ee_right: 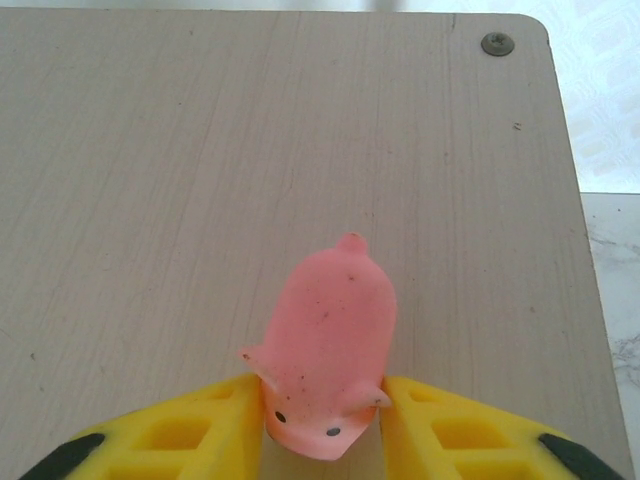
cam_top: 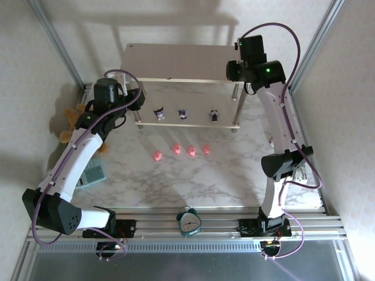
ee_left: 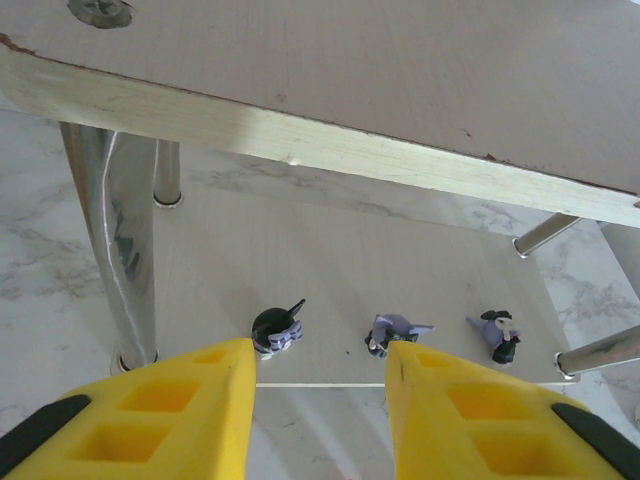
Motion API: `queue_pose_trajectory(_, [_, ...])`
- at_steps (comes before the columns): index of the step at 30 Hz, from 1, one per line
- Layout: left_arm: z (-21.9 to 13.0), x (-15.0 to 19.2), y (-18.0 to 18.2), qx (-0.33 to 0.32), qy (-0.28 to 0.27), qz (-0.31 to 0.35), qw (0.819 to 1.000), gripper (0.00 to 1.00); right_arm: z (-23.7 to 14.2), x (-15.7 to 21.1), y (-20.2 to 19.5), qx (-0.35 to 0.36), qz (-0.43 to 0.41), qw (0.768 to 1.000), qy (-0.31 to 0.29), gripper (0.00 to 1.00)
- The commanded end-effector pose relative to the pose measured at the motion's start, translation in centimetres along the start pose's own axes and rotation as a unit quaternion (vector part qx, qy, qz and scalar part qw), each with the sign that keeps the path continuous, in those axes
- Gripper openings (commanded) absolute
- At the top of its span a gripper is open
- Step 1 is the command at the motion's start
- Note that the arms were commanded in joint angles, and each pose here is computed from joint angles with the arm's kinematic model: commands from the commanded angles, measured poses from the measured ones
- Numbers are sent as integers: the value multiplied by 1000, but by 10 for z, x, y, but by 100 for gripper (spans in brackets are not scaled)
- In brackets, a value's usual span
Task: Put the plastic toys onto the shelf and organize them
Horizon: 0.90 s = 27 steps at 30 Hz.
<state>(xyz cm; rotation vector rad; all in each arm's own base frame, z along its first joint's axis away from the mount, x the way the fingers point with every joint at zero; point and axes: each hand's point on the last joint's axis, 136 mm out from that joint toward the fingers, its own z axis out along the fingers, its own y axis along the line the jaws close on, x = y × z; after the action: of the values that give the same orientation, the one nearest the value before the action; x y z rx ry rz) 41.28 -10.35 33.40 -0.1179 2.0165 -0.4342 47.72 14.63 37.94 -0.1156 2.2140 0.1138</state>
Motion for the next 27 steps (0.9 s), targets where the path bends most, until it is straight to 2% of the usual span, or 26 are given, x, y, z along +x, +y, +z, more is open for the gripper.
queue_pose_trajectory(1, [-3,-8,-2,6,-4,6,1000,40,6,1,-2,0,0,1000,6,43])
queue_pose_trajectory(8, [-4,-8,-1,4,-4,7,1000,40,4,-4,2,-10,3,1000,-3,56])
queue_pose_trajectory(13, [-6,-10,1,1,-8,7,1000,40,-5,-12,4,-19,11,999,-24,74])
queue_pose_trajectory(16, [-9,-10,4,-2,-8,7,1000,40,-17,-20,1,-20,19,999,-47,79])
queue_pose_trajectory(22, [-11,5,11,-6,-3,8,1000,41,-82,-37,-12,-17,36,989,-141,80])
queue_pose_trajectory(27, [-25,19,24,-24,-27,11,999,44,-148,-20,-19,-21,27,985,-172,79])
